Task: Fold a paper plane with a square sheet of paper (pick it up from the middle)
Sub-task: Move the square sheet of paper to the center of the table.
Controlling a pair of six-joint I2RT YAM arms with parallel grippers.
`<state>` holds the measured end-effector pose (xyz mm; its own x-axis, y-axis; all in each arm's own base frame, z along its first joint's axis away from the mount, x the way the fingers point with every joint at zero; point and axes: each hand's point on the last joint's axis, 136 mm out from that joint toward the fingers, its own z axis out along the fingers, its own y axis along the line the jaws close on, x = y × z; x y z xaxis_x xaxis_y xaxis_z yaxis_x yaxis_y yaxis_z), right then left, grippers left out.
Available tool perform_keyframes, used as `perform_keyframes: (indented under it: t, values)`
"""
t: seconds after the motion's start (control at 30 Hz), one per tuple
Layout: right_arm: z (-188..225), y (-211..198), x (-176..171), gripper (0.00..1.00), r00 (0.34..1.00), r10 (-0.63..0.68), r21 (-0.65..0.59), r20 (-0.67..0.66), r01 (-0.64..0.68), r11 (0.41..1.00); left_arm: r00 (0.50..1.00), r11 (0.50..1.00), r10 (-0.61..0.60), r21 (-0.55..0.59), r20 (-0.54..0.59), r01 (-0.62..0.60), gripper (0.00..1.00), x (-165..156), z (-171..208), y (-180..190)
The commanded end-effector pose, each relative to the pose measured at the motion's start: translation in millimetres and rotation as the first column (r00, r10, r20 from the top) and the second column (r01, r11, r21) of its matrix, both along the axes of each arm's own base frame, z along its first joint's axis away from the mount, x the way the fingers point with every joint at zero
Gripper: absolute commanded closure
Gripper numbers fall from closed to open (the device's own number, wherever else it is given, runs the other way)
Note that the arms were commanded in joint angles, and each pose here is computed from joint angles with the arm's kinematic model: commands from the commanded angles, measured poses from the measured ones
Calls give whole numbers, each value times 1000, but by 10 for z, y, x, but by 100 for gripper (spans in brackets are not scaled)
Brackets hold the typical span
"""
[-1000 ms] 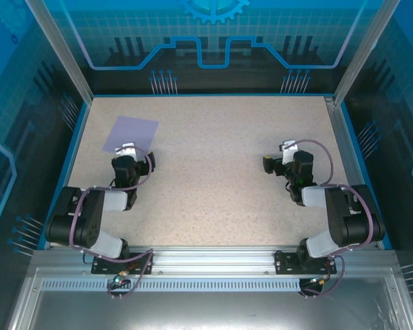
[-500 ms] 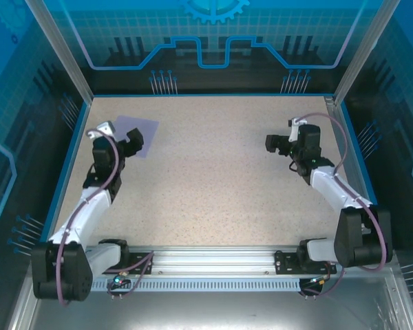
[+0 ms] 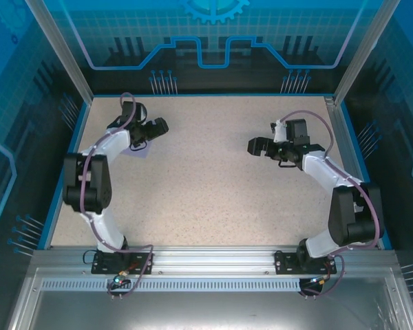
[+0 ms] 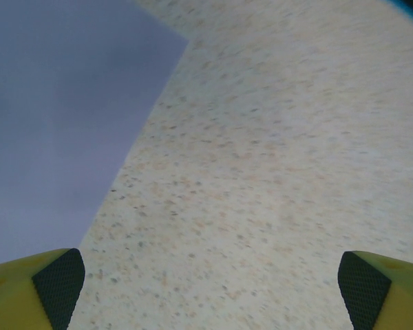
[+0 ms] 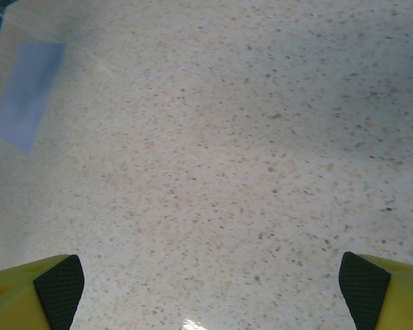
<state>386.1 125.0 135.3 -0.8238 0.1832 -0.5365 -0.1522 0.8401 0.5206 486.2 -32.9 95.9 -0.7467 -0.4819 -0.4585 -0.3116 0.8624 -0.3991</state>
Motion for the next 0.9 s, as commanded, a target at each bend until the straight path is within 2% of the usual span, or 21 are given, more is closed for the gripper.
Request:
perform_keyframes:
  t: [0.0, 0.13, 0.23, 0.5, 0.67, 0.77, 0.87]
  values:
    - [218, 115, -86, 1, 998, 56, 35, 18, -57, 998, 983, 994, 101, 66, -155, -92, 1, -76, -276, 200]
    - [268, 147, -147, 1, 997, 79, 44, 26, -80, 996, 960, 989, 145, 52, -238, -137, 1, -51, -540, 293]
    - [252, 131, -182, 1, 996, 85, 27, 18, -86, 996, 953, 990, 136, 3, -270, -140, 1, -89, -658, 214]
    - [120, 95, -287, 1, 998, 56, 30, -40, -55, 998, 943, 966, 68, -215, -326, -144, 1, -445, -779, -374]
    - [-45, 40, -399, 1, 994, 13, 17, -109, -11, 1000, 935, 943, -1, -311, -356, -118, 1, -827, -792, -1165]
    - [-193, -160, -441, 1, 976, -120, -55, -180, 112, 992, 953, 922, -9, -371, -304, -110, 1, -1022, -716, -1682]
    - [-235, -151, -479, 1, 967, -141, -38, -214, 136, 990, 967, 873, -38, -480, -251, -90, 1, -1175, -620, -2259]
